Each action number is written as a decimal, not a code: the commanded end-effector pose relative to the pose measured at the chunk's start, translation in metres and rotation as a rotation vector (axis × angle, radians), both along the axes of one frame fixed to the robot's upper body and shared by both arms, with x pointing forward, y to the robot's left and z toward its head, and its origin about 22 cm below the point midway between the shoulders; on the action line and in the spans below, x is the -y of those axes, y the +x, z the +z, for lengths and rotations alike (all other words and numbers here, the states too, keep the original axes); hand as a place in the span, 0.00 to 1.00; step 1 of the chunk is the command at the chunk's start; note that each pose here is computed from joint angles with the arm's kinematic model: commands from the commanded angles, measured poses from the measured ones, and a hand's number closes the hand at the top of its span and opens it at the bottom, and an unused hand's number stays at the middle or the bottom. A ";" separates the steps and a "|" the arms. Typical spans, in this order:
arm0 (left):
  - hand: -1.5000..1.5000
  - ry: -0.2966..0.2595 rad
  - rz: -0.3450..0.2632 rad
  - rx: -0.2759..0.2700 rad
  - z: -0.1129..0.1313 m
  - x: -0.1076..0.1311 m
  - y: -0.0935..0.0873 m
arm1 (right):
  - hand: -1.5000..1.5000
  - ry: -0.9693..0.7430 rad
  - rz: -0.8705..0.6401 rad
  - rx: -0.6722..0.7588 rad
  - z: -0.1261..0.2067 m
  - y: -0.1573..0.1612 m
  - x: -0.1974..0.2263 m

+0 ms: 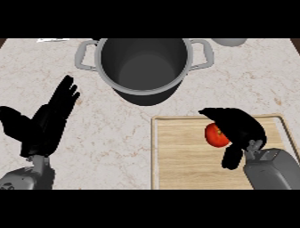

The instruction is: Pick the tomato from the tray and place it in the pot

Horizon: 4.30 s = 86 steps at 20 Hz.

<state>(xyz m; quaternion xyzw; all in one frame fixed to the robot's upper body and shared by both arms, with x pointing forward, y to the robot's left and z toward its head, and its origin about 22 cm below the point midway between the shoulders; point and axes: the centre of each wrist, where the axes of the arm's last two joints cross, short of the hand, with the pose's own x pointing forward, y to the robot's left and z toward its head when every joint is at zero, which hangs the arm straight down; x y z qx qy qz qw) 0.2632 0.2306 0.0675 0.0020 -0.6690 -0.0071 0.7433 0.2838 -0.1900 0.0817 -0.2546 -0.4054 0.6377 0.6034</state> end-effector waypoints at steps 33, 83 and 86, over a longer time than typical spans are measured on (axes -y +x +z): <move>0.50 0.016 0.007 0.004 -0.008 0.000 -0.009 | 1.00 0.121 -0.675 0.716 0.116 -0.073 -0.117; 0.50 -0.002 -0.038 0.001 -0.001 0.020 0.013 | 0.00 0.842 -0.816 0.812 0.143 0.128 -0.160; 0.50 0.011 -0.017 0.015 -0.008 0.003 0.010 | 0.00 0.907 -0.876 0.907 0.152 0.137 -0.140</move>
